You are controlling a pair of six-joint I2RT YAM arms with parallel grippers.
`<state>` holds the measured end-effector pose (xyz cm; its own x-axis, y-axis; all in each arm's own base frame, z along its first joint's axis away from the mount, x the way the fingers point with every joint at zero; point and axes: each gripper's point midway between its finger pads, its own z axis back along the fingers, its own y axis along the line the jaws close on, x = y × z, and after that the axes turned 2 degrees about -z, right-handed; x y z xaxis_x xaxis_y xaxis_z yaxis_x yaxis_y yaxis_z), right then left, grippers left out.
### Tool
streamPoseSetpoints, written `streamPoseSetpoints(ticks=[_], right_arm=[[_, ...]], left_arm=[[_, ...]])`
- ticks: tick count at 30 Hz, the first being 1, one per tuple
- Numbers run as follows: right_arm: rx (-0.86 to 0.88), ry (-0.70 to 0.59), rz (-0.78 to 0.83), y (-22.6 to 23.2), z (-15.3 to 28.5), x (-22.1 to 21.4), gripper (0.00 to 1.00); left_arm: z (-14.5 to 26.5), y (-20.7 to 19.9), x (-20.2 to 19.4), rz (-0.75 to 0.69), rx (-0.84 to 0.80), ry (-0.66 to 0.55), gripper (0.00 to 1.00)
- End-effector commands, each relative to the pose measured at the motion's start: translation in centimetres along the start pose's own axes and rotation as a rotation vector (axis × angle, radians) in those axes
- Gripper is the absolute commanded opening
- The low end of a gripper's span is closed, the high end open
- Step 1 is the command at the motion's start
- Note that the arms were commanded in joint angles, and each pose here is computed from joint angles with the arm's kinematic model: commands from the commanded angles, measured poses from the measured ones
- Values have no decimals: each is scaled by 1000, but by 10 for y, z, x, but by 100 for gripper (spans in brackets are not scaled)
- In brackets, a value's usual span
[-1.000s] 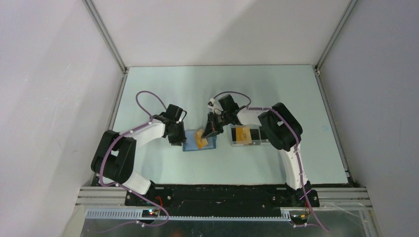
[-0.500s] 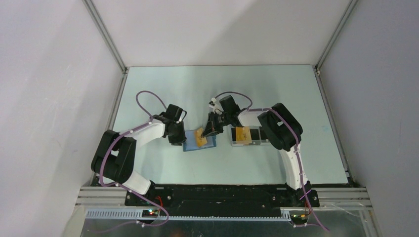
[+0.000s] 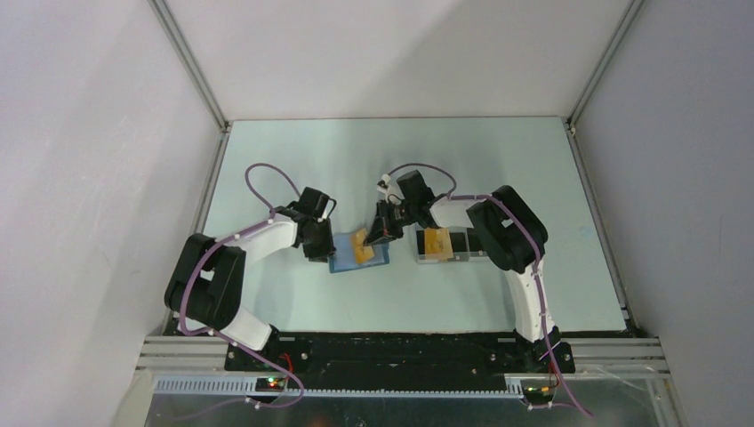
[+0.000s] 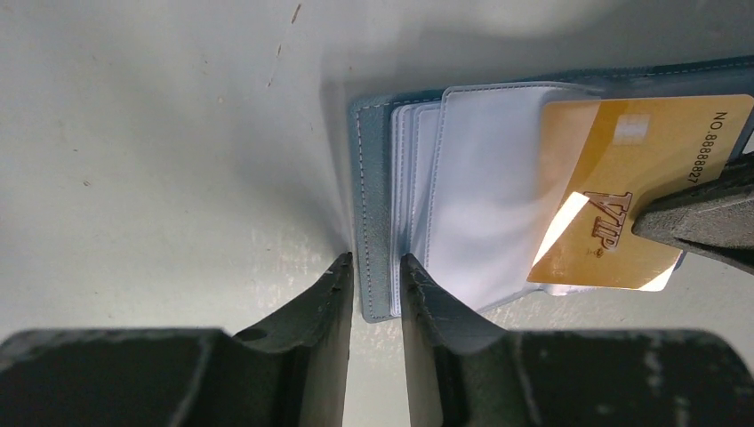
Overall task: Put the credit cards into the card holder
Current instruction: Insert the credit card into the card holder.
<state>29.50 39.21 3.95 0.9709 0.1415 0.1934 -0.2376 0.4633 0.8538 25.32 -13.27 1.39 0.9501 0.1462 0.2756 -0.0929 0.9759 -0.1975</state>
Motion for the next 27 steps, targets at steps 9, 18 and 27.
streamPoseSetpoints(ticks=[9, 18, 27], right_arm=[[-8, -30, 42, 6, 4, 7, 0], [5, -84, 23, 8, -2, 10, 0], [60, -106, -24, 11, -7, 5, 0]], left_arm=[[-7, 4, -5, -16, 17, 31, 29], [-7, 0, -5, -12, 2, 39, 29], [-6, 0, -4, -11, 1, 36, 29]])
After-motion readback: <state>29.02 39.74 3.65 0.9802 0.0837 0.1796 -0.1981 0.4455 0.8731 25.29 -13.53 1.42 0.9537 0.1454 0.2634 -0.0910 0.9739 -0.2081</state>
